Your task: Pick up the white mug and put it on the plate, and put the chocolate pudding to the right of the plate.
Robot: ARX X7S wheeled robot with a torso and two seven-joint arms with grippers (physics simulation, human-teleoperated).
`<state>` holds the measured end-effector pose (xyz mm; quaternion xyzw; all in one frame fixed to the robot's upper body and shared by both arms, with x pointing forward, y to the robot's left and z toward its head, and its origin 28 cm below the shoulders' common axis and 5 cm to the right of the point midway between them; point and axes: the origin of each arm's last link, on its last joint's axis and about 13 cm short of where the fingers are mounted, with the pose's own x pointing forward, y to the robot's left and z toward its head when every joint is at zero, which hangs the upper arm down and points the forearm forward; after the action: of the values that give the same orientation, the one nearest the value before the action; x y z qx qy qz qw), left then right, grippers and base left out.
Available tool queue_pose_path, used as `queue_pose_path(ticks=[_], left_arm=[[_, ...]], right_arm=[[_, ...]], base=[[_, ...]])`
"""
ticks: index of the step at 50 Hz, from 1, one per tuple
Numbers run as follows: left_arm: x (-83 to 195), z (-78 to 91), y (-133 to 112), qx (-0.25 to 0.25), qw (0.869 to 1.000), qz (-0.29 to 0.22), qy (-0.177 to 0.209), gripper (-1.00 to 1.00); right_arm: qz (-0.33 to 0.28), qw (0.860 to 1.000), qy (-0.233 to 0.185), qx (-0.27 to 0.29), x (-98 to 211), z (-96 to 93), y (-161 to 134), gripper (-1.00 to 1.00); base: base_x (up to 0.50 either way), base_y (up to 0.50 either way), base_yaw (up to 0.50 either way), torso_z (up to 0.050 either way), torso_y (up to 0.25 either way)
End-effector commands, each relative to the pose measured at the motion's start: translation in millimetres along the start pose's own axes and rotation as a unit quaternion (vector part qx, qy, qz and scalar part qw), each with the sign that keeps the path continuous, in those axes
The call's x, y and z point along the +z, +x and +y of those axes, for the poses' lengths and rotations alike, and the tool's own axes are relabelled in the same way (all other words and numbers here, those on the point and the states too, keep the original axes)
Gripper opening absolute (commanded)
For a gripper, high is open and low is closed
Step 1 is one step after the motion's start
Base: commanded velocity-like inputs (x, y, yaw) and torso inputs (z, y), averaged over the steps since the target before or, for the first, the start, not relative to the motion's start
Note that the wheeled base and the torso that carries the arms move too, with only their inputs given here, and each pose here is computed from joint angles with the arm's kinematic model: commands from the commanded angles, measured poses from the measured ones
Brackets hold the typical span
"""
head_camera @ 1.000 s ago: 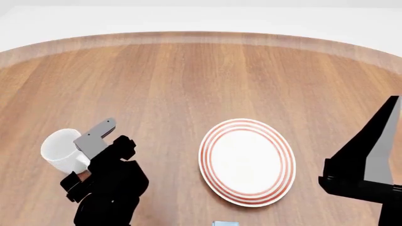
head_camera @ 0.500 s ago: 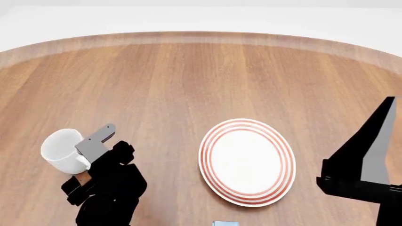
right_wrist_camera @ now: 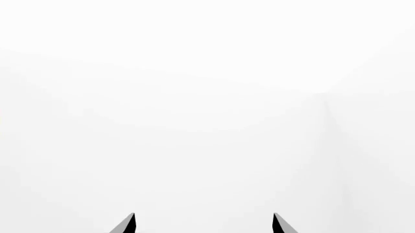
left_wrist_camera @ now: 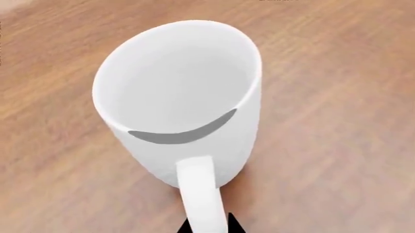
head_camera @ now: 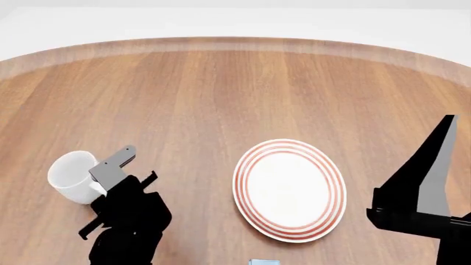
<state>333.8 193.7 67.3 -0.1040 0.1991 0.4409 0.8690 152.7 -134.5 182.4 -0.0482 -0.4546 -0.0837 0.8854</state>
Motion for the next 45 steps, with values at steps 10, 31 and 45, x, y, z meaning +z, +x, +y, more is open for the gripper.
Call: queue_pose_path(ticks=[10,31,45], left_arm=[[18,1.3,-3,-0.065,0.995,-0.079,0.017,-1.00],[88,11.0,-69,-0.483,0.834,-0.242,0.110,-1.00],[128,-9.9,-84,-0.613,0.749,-0.202,0.149,-1.00]], right_arm=[[0.002,1.000,-0.001,0.001,0,0.2,0,1.00],[-0.004,1.000,-0.001,-0.002,2,-0.6,1,1.00],[-0.005,1.000,-0.001,-0.004,2,-1.4,2,1.00]], base=[[0.00,0.00,0.00,0.000,0.000],[0.00,0.00,0.00,0.000,0.000],[0.00,0.00,0.00,0.000,0.000]])
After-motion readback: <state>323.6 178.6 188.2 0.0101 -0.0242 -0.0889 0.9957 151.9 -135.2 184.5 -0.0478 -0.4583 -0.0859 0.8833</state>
